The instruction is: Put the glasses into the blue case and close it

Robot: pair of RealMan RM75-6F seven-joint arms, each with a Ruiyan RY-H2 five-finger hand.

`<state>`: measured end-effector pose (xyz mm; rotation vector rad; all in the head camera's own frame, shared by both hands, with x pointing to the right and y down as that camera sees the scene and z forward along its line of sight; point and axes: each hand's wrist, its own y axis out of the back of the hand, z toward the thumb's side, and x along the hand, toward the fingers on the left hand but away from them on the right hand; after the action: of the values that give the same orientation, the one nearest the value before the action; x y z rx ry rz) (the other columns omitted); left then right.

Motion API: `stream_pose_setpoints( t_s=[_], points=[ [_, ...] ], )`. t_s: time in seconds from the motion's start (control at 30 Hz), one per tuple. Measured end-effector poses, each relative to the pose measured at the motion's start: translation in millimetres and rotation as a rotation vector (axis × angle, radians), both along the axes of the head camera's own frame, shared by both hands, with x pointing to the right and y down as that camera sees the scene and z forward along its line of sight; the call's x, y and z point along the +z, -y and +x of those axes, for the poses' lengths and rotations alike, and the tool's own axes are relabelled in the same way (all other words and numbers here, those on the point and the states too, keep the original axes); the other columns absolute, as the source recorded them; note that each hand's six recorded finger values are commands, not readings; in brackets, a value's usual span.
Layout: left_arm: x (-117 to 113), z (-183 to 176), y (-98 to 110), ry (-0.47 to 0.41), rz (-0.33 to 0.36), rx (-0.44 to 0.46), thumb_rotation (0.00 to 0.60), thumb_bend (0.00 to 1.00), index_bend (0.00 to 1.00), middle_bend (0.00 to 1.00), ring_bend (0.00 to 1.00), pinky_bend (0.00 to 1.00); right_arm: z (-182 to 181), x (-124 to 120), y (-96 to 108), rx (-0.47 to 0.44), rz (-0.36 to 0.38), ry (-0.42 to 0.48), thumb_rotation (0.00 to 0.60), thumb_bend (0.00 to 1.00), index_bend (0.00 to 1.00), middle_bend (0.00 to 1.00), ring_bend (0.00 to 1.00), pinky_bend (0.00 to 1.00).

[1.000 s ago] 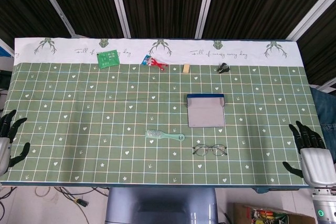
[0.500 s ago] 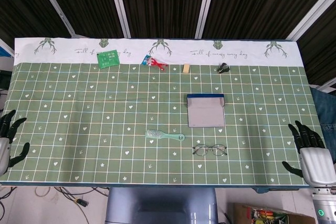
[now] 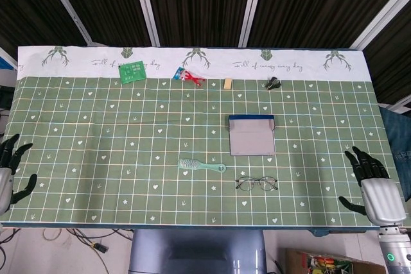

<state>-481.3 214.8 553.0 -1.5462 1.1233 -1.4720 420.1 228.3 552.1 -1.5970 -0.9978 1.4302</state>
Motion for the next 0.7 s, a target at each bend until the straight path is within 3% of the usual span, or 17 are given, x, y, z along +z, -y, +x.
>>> stream_pose_setpoints(
  t_s=[0.27,0.53,0.7],
  points=[
    [1,0,-1,-0.014,-0.011,-0.009,0.600,0.38,0.15,0.00,0.00,0.00,-13,14,20,-0.101,-0.050,-0.035,0.600,0.13,0.15,0.00,0.04,0.15],
    [1,-1,-1,-0.011,-0.009,-0.018,0.600,0.38,0.15,0.00,0.00,0.00,-49,36,36,-0.210,-0.126,-0.115,0.600,0.13,0.18,0.00,0.04,0.15],
    [2,-1,0,-0.013,-0.014,-0.023,0.600,0.38,0.15,0.00,0.00,0.00,-82,52,41,-0.228,-0.187,-0.098,0.600,0.14,0.23,0.00,0.04,0.15]
  ],
)
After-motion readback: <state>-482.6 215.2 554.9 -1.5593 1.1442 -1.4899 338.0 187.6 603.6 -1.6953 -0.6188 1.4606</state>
